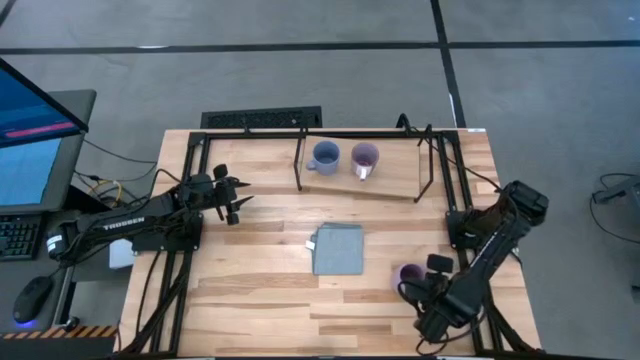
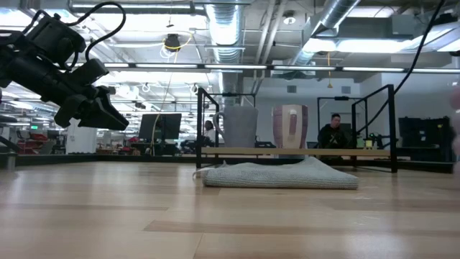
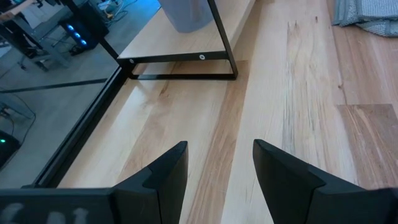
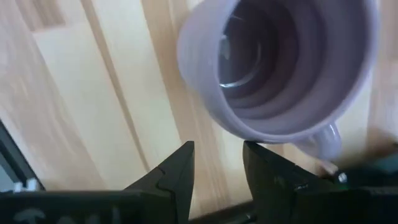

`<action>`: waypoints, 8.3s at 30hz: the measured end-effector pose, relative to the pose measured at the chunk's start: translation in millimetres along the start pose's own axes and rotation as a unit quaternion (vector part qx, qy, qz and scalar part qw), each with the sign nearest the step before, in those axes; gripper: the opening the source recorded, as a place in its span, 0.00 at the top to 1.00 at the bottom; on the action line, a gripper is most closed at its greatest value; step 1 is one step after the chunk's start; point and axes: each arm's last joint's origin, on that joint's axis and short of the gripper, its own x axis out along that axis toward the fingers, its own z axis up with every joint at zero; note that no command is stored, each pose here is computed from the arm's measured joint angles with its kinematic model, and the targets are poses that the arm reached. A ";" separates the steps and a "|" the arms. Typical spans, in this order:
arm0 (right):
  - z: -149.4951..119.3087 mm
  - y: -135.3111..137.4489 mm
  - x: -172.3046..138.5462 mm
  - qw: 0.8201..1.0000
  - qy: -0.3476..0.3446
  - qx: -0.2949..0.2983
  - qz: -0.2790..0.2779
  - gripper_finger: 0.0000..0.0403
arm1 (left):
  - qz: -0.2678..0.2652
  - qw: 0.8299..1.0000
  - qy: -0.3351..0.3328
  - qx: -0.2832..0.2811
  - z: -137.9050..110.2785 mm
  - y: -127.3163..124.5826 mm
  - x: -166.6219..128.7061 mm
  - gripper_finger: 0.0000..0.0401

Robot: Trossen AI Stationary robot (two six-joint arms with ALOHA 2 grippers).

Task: Stack small to large cups/mugs on shelf
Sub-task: Put the violet cup on the shelf

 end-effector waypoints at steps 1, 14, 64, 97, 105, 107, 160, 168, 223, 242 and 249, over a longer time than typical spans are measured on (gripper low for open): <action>2.7 -0.3 0.1 1.000 -0.003 -0.001 0.004 0.61 | 0.000 1.000 0.000 0.000 0.0 0.0 0.0 0.57; 42.2 -12.1 1.5 0.995 -0.086 -0.049 0.009 0.61 | 0.000 1.000 0.000 0.000 0.0 0.0 0.0 0.57; 44.7 -34.9 3.5 0.994 -0.011 0.101 -0.037 0.67 | 0.000 1.000 0.001 0.000 -0.1 0.0 0.0 0.57; 54.2 -43.8 4.4 0.990 -0.017 0.129 -0.046 0.67 | -0.024 1.000 -0.003 0.000 -0.5 -1.7 -0.1 0.57; 48.7 -48.2 4.0 0.988 0.071 0.137 -0.030 0.67 | -0.024 1.000 -0.004 0.000 -0.4 -1.7 -0.1 0.57; 47.0 -49.1 3.7 0.986 0.082 0.140 -0.034 0.67 | -0.024 1.000 -0.004 0.000 -0.4 -1.7 -0.1 0.57; 81.9 -74.3 15.4 0.987 0.079 0.133 -0.030 0.67 | -0.025 1.000 -0.004 0.000 -0.4 -1.7 0.0 0.57; 91.2 -77.0 17.0 0.992 0.061 0.113 -0.006 0.67 | -0.025 1.000 -0.004 0.000 -0.4 -1.7 -0.1 0.57; 100.2 -59.6 14.9 0.939 -0.130 0.316 -0.026 0.83 | -0.024 1.000 -0.004 0.000 -0.4 -1.7 -0.1 0.57; 89.1 -66.7 12.7 0.901 -0.186 0.376 -0.111 0.83 | -0.025 1.000 -0.004 0.000 -0.4 -1.7 0.0 0.57; 84.8 -70.3 11.8 0.886 -0.189 0.402 -0.133 0.83 | -0.025 1.000 -0.004 0.000 -0.4 -1.7 -0.1 0.57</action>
